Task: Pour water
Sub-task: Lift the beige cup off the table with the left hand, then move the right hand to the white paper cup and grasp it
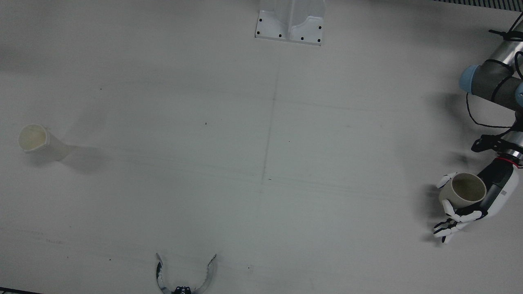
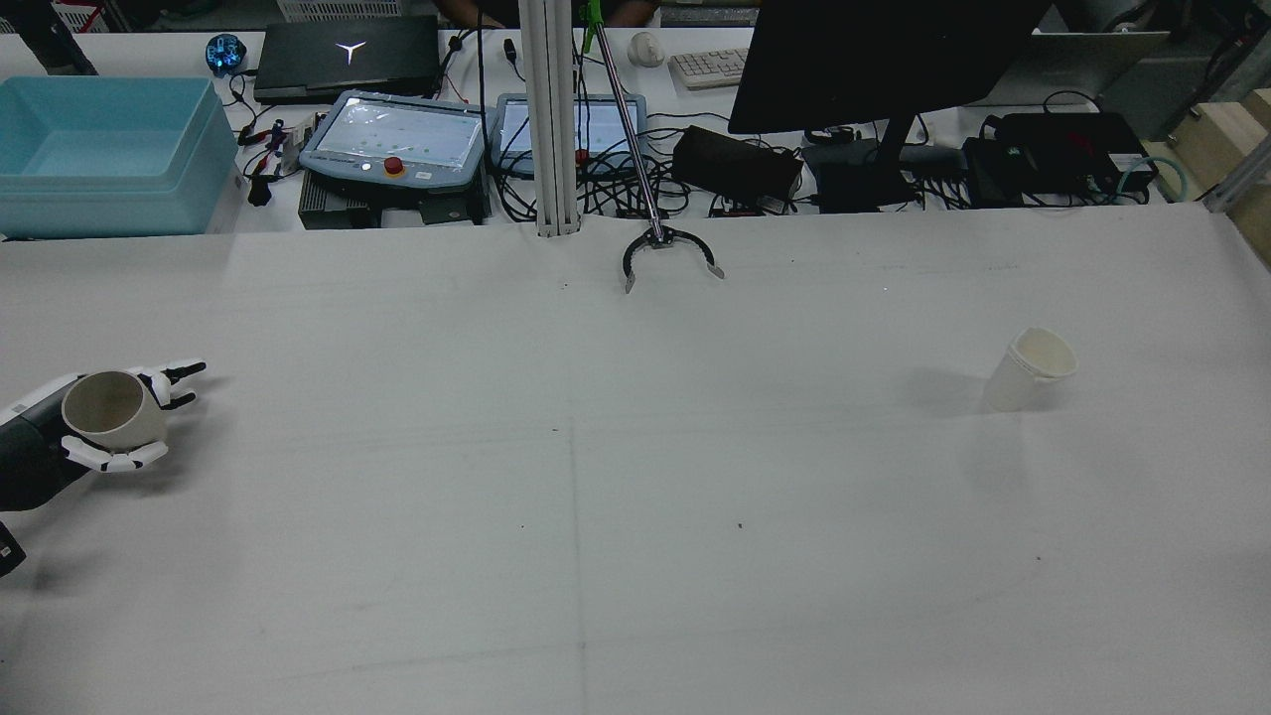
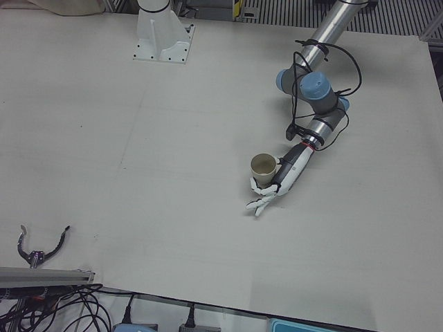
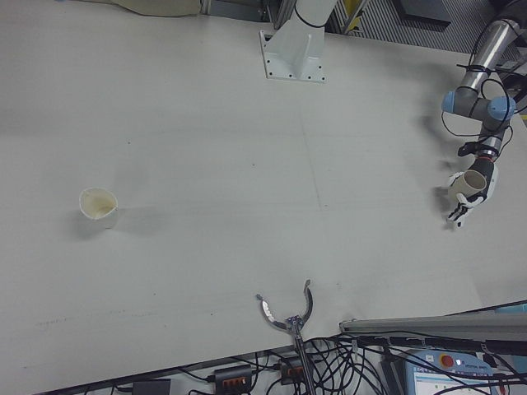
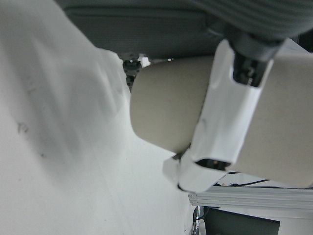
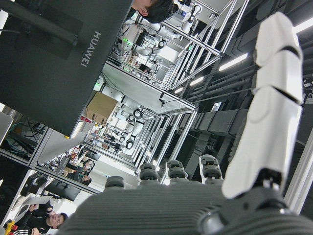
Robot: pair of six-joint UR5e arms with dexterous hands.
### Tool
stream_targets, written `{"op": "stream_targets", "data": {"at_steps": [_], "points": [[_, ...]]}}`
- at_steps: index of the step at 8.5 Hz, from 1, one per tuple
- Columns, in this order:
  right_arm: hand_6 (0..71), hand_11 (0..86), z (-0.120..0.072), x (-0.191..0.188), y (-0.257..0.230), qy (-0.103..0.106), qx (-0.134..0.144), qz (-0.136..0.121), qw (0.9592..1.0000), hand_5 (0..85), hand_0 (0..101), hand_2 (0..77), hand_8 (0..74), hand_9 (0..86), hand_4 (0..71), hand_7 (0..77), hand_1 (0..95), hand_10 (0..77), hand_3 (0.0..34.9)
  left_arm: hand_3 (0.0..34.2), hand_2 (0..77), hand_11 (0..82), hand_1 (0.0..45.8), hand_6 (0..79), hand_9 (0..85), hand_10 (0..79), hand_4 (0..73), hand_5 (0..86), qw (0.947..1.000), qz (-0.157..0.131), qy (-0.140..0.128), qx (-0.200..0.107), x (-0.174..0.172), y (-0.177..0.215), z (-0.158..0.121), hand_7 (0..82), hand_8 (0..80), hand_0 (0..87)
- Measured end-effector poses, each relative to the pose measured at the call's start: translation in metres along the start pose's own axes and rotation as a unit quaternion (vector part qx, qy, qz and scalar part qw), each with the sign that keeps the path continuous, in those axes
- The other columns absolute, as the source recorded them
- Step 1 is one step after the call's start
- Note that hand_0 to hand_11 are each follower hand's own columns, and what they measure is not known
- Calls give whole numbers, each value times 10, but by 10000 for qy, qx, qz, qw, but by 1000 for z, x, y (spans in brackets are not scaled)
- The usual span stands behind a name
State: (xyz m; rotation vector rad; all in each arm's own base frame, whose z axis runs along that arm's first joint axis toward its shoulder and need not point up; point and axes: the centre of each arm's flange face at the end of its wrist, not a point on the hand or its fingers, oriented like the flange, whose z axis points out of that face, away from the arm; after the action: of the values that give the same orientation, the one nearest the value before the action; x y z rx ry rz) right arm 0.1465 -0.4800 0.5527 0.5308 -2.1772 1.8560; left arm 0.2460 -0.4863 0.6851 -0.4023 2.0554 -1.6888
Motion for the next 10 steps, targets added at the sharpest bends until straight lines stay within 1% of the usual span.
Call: {"op": "stream_targets", "data": {"at_steps": [2, 3, 4, 5, 6, 7, 8, 9, 10], "points": [[71, 11, 5, 7, 1, 52, -13, 14, 10000, 71, 514, 136, 65, 38, 11, 71, 191, 0, 94, 0, 393, 164, 284, 164, 22, 98, 393, 524, 9997, -149, 60, -193, 2, 12, 3, 142, 82, 802], [71, 11, 7, 21, -9, 113, 86, 55, 9999, 71, 514, 153, 65, 38, 11, 82, 213, 5, 107, 0, 393, 164, 284, 164, 22, 98, 393, 524, 9992, -194, 164, -315, 7, 28, 3, 142, 82, 802], [38, 5, 12, 43, -21, 209, 133, 106, 9996, 71, 514, 153, 65, 38, 0, 16, 213, 5, 76, 0, 393, 164, 284, 164, 22, 98, 393, 524, 9984, -232, 335, -391, 14, 47, 0, 142, 87, 802], [38, 5, 18, 72, -32, 346, 124, 148, 9992, 71, 514, 153, 65, 38, 0, 16, 213, 5, 76, 0, 398, 164, 278, 164, 22, 98, 393, 524, 9977, -253, 465, -417, 19, 61, -3, 136, 82, 802], [16, 11, 22, 102, -42, 484, 115, 180, 9986, 71, 512, 120, 65, 49, 0, 11, 180, 5, 74, 1, 398, 164, 278, 164, 33, 71, 393, 524, 9975, -226, 540, -401, 23, 71, -5, 125, 82, 803], [33, 11, 22, 130, -49, 645, 84, 206, 9977, 71, 513, 125, 65, 54, 0, 33, 218, 5, 75, 1, 398, 142, 278, 164, 33, 82, 393, 524, 9976, -147, 576, -351, 26, 75, -10, 125, 82, 805], [38, 5, 18, 156, -51, 844, 45, 226, 9962, 71, 514, 142, 65, 49, 0, 38, 202, 5, 74, 0, 398, 153, 278, 158, 33, 82, 393, 524, 9979, -59, 584, -280, 27, 74, -18, 131, 82, 805], [38, 11, 10, 179, -53, 1067, 34, 223, 9940, 71, 512, 142, 65, 38, 0, 33, 185, 0, 72, 0, 398, 153, 278, 158, 33, 82, 393, 518, 9981, 30, 584, -210, 28, 70, -25, 125, 82, 804], [38, 11, -2, 197, -60, 1263, 84, 183, 9918, 71, 514, 120, 65, 38, 0, 16, 196, 5, 98, 0, 398, 153, 278, 142, 33, 82, 393, 518, 9981, 125, 584, -153, 29, 66, -31, 131, 82, 804]]}}
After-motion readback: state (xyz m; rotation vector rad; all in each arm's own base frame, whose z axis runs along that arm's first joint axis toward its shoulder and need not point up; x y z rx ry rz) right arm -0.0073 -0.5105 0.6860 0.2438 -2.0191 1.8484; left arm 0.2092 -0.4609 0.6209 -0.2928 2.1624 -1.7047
